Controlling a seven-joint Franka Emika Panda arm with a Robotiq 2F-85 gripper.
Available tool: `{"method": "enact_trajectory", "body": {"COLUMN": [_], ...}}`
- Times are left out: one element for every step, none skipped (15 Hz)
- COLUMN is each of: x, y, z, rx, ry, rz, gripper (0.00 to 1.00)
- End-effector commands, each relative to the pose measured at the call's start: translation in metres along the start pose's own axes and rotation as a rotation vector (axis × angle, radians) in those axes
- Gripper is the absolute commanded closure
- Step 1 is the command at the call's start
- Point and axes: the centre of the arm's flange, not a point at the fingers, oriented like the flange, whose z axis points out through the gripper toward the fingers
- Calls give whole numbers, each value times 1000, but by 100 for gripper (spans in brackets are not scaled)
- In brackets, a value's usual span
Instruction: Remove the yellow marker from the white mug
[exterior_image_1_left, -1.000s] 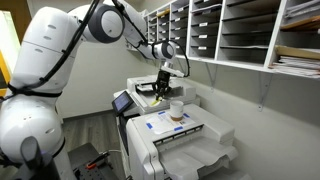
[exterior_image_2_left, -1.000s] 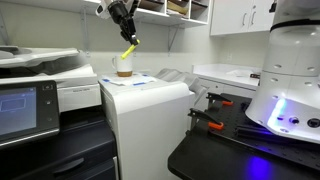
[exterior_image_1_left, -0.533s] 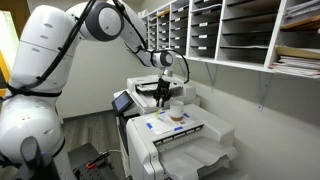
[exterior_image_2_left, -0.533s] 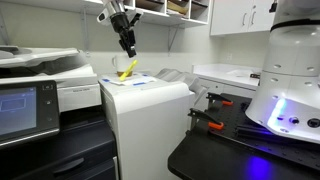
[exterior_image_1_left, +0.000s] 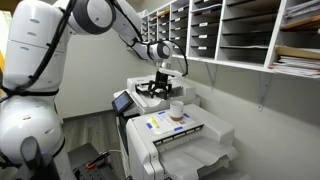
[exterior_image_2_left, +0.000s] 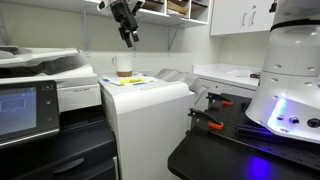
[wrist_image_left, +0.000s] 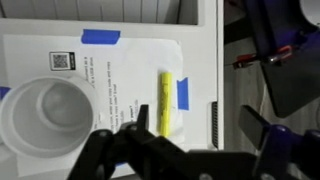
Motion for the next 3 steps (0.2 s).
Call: {"method": "enact_trajectory", "body": {"x": [-9,-11,-12], "y": [-26,-30,-33], "z": [-18,-22,-24], "rx": [-15,-26,-42], "ry": [-34,-33,-32], "rz": [28,30,22], "gripper": [0,0,0]}}
